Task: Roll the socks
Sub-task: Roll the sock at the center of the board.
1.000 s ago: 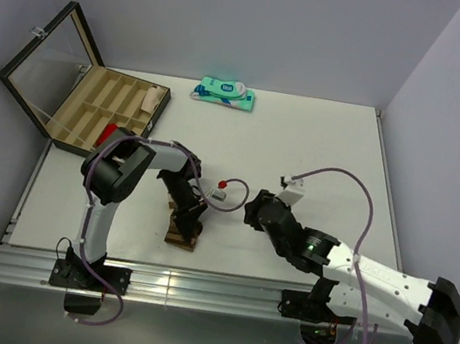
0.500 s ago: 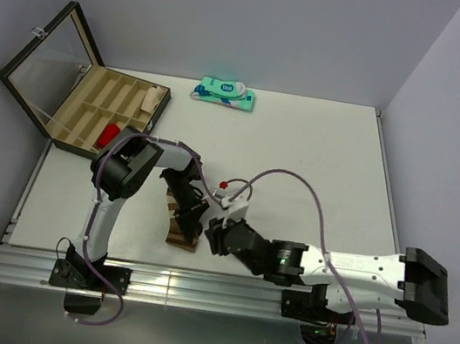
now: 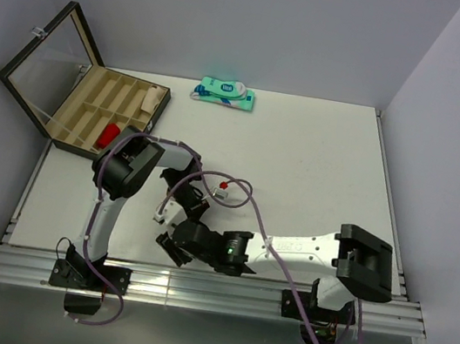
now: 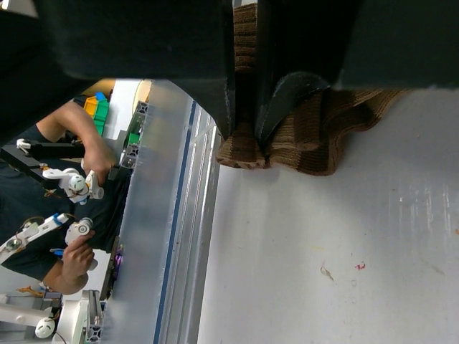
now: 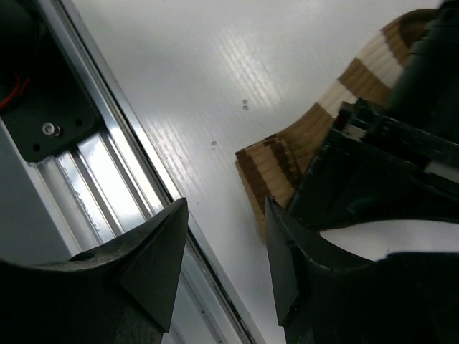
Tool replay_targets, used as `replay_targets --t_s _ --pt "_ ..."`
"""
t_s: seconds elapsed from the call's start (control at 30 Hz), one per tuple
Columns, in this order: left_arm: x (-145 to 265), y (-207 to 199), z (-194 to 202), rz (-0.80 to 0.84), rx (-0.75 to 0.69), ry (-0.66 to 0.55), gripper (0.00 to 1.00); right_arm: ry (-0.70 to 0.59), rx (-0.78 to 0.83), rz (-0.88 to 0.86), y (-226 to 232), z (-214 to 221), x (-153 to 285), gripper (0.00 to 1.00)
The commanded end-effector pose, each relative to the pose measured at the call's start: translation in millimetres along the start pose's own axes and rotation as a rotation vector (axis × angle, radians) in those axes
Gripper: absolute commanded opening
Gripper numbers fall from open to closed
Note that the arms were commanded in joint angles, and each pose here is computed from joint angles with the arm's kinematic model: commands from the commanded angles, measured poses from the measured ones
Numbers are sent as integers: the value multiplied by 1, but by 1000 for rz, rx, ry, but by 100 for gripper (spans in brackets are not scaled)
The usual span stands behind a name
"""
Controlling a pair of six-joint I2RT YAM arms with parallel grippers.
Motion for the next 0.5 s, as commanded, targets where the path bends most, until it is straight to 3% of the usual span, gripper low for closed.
replay_targets --t_s 0.0,0.47 --pt "-1 10 0 -9 -48 15 0 30 94 -51 8 -7 -5 55" --pt "-1 10 2 5 -45 25 0 177 227 85 0 9 -39 57"
Point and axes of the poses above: each gripper's point midway between its finger pads, its own x axis back along the fingers, its own y axis along the line the jaws close on, z = x × y, the point moved 10 cm from there along x, back along the fingers, and after that the axes turned 4 degrees about -x, right-handed, at the moved point
